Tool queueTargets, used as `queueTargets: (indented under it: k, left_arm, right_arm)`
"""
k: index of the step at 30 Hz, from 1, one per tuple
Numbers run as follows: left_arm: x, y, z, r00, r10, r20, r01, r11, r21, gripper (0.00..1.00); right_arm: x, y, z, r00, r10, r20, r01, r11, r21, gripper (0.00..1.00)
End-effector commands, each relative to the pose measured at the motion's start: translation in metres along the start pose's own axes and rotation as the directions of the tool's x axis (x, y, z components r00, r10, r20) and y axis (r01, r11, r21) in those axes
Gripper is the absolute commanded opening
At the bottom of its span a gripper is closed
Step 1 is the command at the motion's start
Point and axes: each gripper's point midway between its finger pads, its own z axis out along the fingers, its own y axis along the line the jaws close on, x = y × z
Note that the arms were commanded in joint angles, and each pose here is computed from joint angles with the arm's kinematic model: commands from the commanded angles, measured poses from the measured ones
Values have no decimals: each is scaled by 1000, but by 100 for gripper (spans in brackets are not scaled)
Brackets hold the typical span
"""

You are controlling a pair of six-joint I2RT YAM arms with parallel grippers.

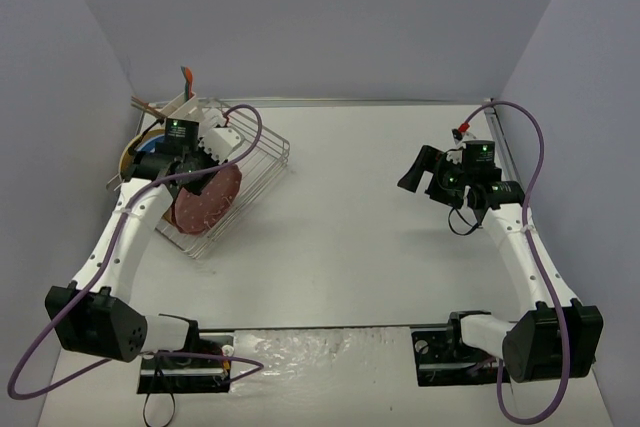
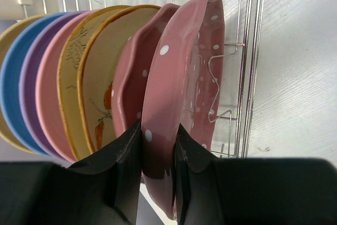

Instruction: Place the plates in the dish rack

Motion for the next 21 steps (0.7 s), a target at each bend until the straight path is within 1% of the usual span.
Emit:
queueTargets:
  k: [1,6,9,12,15,21]
  left_arm:
    - [-36,29,-12,988,-29,153,46,993,-105,0]
    - [-30,22,-2,987,-54,152,67,994,-84,2]
    - [-24,18,3,988,-61,139,72,995,-74,9]
    - [-20,17,6,989,-67,134,78,994,-80,22]
    - [-18,17,7,989,-69,133,81,993,-84,31]
    - [-22,21,-1,985,-69,156,85,991,-102,39]
  right_arm:
    - [-14,9,-7,998,-31,63,33,999,-41,99]
    - [-15,10,-8,997,-30,67,33,999,-43,99]
    - [-14,9,-8,997,-30,66,33,999,-42,99]
    - [-13,10,-9,997,-30,67,32,999,-42,99]
    - [-15,10,-9,997,-29,70,32,999,-42,99]
    - [-17,11,-13,996,-30,83,34,998,-45,99]
